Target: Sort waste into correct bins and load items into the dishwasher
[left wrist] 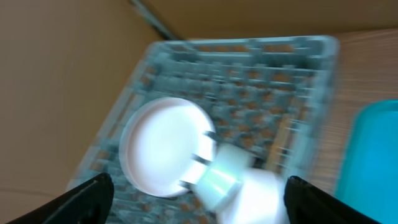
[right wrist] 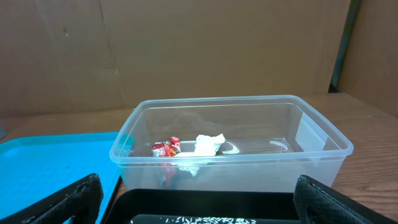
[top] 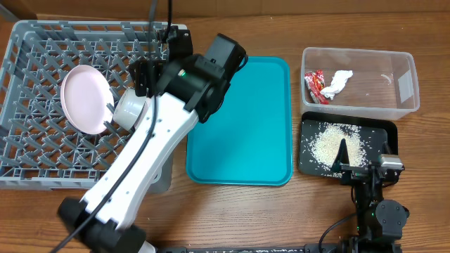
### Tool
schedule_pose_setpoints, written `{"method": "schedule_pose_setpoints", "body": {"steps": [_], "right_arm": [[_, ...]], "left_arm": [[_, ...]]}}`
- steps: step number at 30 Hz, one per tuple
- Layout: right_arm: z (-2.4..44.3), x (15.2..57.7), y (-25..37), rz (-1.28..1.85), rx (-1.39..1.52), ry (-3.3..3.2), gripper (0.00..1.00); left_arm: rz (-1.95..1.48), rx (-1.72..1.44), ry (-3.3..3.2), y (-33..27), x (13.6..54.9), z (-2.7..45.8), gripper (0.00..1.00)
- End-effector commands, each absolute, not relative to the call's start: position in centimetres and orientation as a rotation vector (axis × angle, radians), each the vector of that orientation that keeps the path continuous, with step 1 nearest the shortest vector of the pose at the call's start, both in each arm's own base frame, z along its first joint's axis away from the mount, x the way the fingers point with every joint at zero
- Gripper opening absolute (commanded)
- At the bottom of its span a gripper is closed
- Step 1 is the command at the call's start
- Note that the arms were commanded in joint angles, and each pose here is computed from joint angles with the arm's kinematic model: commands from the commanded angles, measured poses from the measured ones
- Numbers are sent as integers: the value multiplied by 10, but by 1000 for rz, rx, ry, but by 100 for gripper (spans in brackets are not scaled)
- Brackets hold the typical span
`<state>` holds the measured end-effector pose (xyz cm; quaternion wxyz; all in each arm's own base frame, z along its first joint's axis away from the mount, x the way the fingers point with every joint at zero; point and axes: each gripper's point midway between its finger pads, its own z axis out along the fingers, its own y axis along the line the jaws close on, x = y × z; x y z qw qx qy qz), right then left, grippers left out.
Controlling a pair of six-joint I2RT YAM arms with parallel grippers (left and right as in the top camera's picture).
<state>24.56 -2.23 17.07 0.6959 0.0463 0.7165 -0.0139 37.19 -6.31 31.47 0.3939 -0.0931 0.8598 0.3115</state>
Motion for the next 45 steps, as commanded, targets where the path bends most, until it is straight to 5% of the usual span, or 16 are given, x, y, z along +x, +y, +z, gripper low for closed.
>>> {"method": "schedule_pose_setpoints", "body": {"steps": [1,6,8,11,21,35,45], "right_arm": [[170,245,-23,-35,105,1590,100],[170,245,-23,-36,106,1590,100],[170,245,-23,-35,105,1590,100],[170,245,-23,-35,105,1590,100],[170,245,-23,-35,105,1590,100],[170,245,-23,-35,105,1590,100],[170,245,-23,-35,105,1590,100]], "left_arm": [[420,-199,2299,-91,362,322,91],[201,28,2320,-110,340,346,88],[161,133,2305,-114,326,358,100],[53,202,2289,-122,302,371,100],[-35,306,2392,-131,272,357,100],[-129,490,1822,-138,313,442,100],[-185,303,1649,-78,272,393,100]]}}
